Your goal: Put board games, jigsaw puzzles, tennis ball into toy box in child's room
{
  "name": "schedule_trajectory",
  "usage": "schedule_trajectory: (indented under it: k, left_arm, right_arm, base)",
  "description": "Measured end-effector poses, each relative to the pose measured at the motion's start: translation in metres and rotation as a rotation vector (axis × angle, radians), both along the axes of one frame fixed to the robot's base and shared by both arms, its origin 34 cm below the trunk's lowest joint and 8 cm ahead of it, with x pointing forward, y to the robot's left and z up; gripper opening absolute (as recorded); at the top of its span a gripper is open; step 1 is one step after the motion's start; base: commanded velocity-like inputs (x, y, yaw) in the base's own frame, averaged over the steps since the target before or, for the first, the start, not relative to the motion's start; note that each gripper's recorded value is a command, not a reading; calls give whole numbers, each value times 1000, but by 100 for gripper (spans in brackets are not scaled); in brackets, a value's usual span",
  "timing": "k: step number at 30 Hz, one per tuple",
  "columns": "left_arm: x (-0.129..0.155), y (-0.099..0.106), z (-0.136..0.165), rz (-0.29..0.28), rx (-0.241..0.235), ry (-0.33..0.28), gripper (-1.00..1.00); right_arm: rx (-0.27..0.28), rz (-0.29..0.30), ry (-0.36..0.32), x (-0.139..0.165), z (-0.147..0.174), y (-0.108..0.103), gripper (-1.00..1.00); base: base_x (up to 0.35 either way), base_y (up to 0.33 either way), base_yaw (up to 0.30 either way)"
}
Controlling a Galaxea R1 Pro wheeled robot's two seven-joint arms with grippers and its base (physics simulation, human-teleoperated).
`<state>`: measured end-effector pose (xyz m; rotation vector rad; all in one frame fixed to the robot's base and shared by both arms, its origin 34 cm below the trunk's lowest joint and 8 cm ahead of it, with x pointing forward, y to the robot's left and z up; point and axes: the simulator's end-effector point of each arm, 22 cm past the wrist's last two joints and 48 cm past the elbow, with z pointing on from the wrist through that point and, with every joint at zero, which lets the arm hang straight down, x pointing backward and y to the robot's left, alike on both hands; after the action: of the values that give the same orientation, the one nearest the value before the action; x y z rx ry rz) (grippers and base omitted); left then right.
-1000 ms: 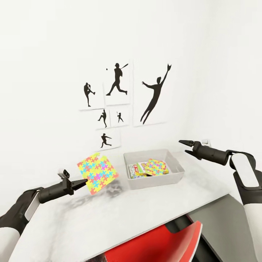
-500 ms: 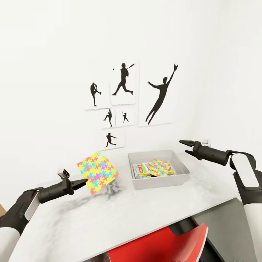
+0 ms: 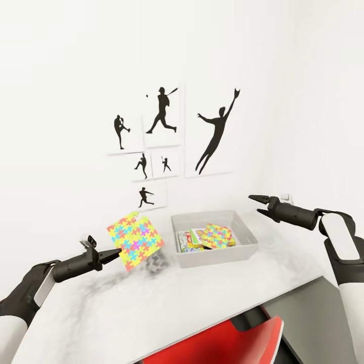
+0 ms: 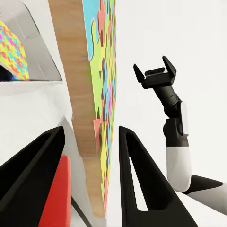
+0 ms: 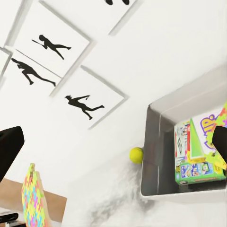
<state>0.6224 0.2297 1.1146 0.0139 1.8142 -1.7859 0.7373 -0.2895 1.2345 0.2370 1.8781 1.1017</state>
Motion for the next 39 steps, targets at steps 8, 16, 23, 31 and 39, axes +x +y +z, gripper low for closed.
schedule_trajectory:
  k: [8,16,23,31,39]
  left_arm:
    - [0,0,0,0,0,1,-100]
    - [0,0,-1,1,1,0,-100]
    - [0,0,-1,1,0,1,-100]
    - [0,0,-1,1,-1,0,-100]
    - [0,0,0,1,-2,-1,-100]
  right_arm:
    - [0,1,-1,0,0,0,100]
    - [-1,-1,1,0,-1,0,100]
    - [0,-3,2,0,-2,-1,100]
    - [3,-7,0,1,-1,-2,100]
    - [3,-12,-4,2,0,-3,100]
  base:
    - [104,-2,0]
    - [89,-26,0]
    - [59,-42,0]
    - [3,-2,0]
    - [0,0,0]
